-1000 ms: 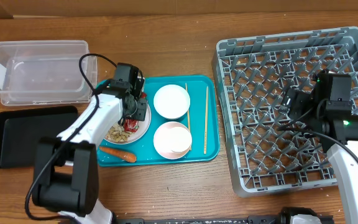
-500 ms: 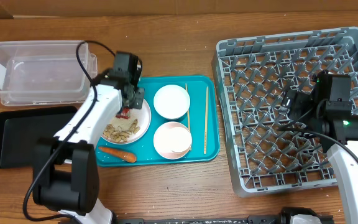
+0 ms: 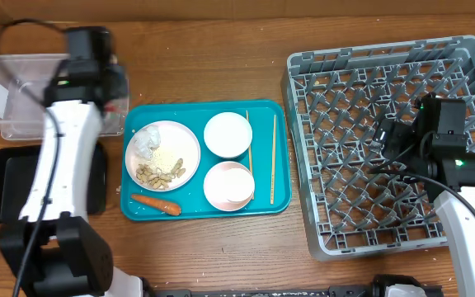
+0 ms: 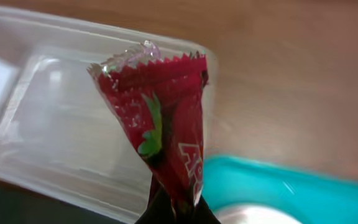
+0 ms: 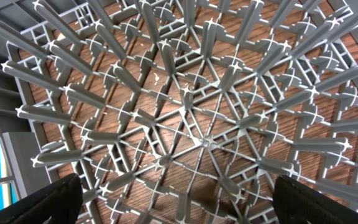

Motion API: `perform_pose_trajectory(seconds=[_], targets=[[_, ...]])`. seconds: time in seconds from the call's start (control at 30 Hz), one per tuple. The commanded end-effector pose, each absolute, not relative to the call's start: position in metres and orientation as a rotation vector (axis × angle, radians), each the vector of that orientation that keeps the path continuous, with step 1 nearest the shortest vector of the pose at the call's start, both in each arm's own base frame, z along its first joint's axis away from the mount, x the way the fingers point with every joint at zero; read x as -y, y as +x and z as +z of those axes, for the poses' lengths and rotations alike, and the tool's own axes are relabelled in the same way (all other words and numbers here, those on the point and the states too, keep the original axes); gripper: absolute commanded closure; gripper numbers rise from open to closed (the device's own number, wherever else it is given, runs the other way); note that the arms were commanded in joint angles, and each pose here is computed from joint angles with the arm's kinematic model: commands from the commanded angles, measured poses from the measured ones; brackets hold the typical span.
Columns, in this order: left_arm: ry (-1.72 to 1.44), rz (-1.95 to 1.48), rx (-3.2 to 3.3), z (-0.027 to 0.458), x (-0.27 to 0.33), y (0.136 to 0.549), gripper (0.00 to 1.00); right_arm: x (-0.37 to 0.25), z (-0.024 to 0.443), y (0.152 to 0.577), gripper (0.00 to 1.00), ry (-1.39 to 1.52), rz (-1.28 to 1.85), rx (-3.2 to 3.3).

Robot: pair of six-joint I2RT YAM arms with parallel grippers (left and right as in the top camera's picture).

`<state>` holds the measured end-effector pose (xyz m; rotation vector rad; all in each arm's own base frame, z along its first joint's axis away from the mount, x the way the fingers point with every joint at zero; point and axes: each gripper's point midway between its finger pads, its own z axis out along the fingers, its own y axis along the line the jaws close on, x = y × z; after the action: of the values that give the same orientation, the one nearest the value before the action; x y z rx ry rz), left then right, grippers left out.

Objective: Sort waste into correct bins and load items into the dishwasher
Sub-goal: 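Carry the red wrapper left and drop it into the clear bin, then grasp the crumpled tissue on the plate with the left gripper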

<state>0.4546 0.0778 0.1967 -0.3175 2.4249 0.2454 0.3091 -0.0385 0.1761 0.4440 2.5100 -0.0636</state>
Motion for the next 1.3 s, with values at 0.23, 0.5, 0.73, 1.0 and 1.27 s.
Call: perform_pose_trajectory(seconds=[0.23, 0.5, 0.73, 1.0, 1.27], targets=[[-0.625, 0.292, -2.325, 0.173, -0.169, 0.472, 0.60, 0.039, 0.190, 0.314, 0.00, 0.442, -0.054, -2.471], [-0.552, 0.171, -2.303, 0.207, -0.143, 0.477, 0.40, 0.039, 0.190, 0.314, 0.00, 0.441, -0.054, -2.471], [-0.360, -0.150, -2.534, 0.200, -0.044, 0.441, 0.41, 0.039, 0.190, 0.314, 0.00, 0.441, -0.054, -2.471], [-0.211, 0.020, -2.887, 0.124, 0.006, 0.383, 0.36, 0.039, 0.190, 0.314, 0.00, 0.442, -0.054, -2.471], [-0.264, 0.298, -2.980, 0.063, -0.020, 0.364, 0.33, 0.039, 0.189, 0.314, 0.00, 0.441, -0.054, -2.471]])
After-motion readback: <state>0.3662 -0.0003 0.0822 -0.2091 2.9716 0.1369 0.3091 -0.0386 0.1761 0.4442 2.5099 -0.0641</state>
